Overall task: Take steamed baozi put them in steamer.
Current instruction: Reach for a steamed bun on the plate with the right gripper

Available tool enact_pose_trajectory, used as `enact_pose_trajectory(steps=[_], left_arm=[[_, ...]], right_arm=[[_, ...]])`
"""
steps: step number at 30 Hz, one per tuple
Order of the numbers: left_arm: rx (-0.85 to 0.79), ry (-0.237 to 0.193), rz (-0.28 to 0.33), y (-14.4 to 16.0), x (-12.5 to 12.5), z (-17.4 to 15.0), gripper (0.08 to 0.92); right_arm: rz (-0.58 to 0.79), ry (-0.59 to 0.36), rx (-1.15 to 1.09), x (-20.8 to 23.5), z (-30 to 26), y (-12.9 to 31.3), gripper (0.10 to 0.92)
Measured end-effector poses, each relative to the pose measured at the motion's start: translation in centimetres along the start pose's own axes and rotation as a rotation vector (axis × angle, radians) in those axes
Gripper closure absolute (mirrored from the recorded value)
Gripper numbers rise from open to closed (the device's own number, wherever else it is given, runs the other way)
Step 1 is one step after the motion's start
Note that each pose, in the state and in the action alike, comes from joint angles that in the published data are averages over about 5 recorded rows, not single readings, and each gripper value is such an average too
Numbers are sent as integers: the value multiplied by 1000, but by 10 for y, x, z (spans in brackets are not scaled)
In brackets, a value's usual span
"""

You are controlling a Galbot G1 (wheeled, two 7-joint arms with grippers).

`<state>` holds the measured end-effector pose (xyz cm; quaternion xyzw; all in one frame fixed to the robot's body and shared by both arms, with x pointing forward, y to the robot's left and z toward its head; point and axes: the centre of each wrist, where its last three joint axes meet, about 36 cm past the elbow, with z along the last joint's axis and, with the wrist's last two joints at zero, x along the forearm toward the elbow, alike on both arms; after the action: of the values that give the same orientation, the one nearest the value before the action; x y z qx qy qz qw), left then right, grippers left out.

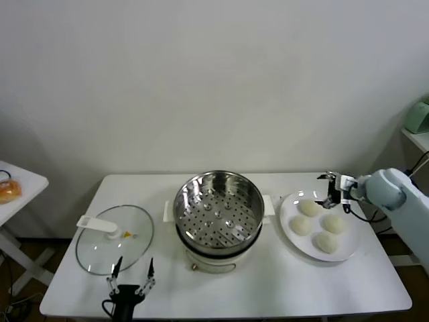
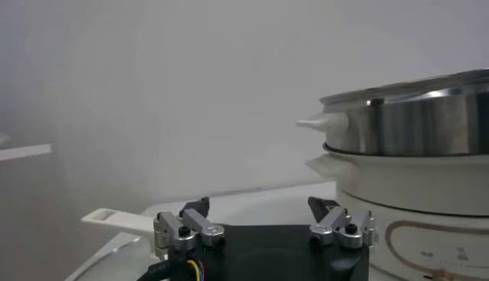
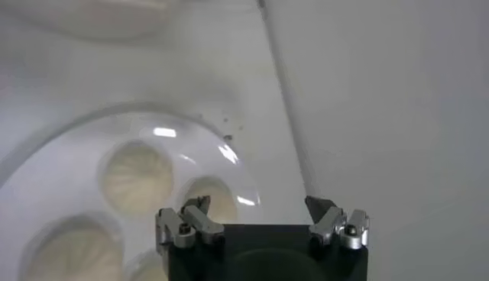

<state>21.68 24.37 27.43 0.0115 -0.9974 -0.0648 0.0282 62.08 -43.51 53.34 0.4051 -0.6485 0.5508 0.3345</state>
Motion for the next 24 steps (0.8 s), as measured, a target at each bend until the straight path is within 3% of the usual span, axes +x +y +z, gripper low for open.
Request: enact_pose_trajectory(steps=[10,24], left_arm=[[-9,0,-3,4,2,-2,177],[-34,4,-4,9,8,0,177]], right_arm=[[-211,67,81,-27,-5,-49,200],[-349,96,116,-81,-24,-74,200]])
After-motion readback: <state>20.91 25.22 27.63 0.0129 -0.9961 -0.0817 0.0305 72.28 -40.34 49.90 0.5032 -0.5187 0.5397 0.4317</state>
